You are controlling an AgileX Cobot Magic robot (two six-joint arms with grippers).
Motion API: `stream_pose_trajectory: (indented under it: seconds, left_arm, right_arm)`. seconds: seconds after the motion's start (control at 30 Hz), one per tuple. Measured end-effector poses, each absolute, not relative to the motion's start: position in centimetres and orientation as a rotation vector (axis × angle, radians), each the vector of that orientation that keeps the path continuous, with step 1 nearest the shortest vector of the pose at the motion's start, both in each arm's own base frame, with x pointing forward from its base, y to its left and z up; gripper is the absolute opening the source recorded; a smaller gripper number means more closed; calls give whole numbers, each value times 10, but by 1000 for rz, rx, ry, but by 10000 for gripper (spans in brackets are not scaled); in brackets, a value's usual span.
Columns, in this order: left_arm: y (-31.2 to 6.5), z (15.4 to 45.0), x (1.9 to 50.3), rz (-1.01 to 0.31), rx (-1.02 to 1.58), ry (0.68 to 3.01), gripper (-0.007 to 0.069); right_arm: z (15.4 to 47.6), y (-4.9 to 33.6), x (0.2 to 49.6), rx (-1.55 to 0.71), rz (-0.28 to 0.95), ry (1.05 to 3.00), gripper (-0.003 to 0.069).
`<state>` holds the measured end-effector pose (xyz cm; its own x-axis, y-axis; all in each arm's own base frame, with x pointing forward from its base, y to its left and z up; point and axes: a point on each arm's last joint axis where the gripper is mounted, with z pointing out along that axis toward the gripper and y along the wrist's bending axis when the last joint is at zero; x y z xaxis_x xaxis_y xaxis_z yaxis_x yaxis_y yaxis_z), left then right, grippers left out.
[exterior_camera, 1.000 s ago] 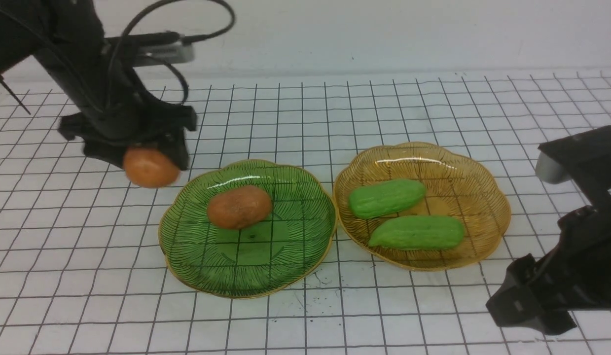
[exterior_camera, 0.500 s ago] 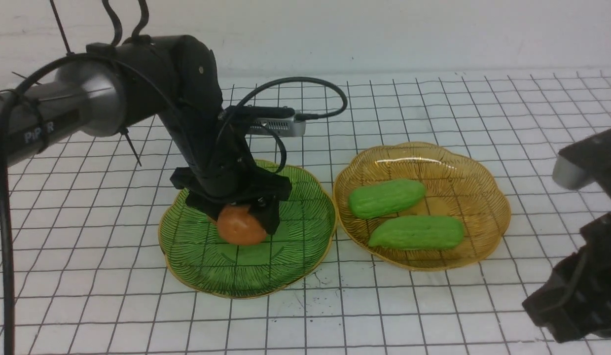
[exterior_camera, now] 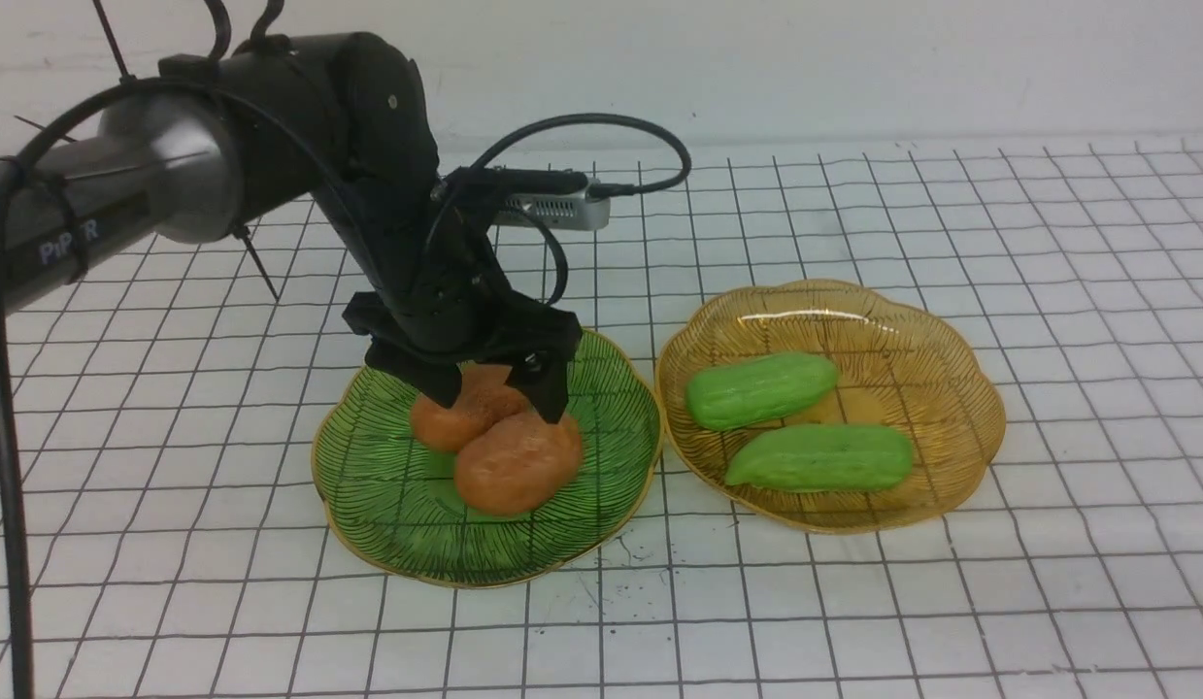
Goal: Put different types of vegetables on the plate.
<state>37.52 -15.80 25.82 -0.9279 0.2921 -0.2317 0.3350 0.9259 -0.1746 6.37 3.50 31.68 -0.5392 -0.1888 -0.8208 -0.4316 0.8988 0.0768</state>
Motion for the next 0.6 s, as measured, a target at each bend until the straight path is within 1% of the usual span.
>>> stream_pose_trajectory:
  seconds: [0.17,0.2,0.23,0.27,0.33,0.37,0.4,0.43,0.5,0.6]
  left_arm:
    - [-159,271,377,-318,486,2876,605]
    - [-159,274,377,-320,486,2866,583]
    - [-159,276,378,-321,486,2860,575]
    - [-160,280,379,-324,485,2845,542]
    - [-160,282,380,-325,491,2835,502]
    - [-160,282,380,-325,492,2834,492]
    - [-160,283,380,-324,501,2832,442]
    - [-160,283,380,-324,502,2831,437]
    - [-160,283,380,-319,525,2828,378]
    - [-159,283,380,-286,581,2816,293]
  right_arm:
    - [287,30,61,-388,337,1874,-14]
    - [277,30,63,-384,329,1820,-14]
    - [277,30,63,-378,331,1789,-14]
    - [264,31,68,-376,319,1698,-14]
    - [258,33,71,-374,315,1598,-14]
    - [259,33,71,-372,316,1584,-14]
    - [256,34,72,-367,321,1516,-14]
    - [256,34,72,-357,313,1508,-14]
    - [258,34,71,-360,327,1447,-14]
    - [259,34,71,-356,331,1424,-15]
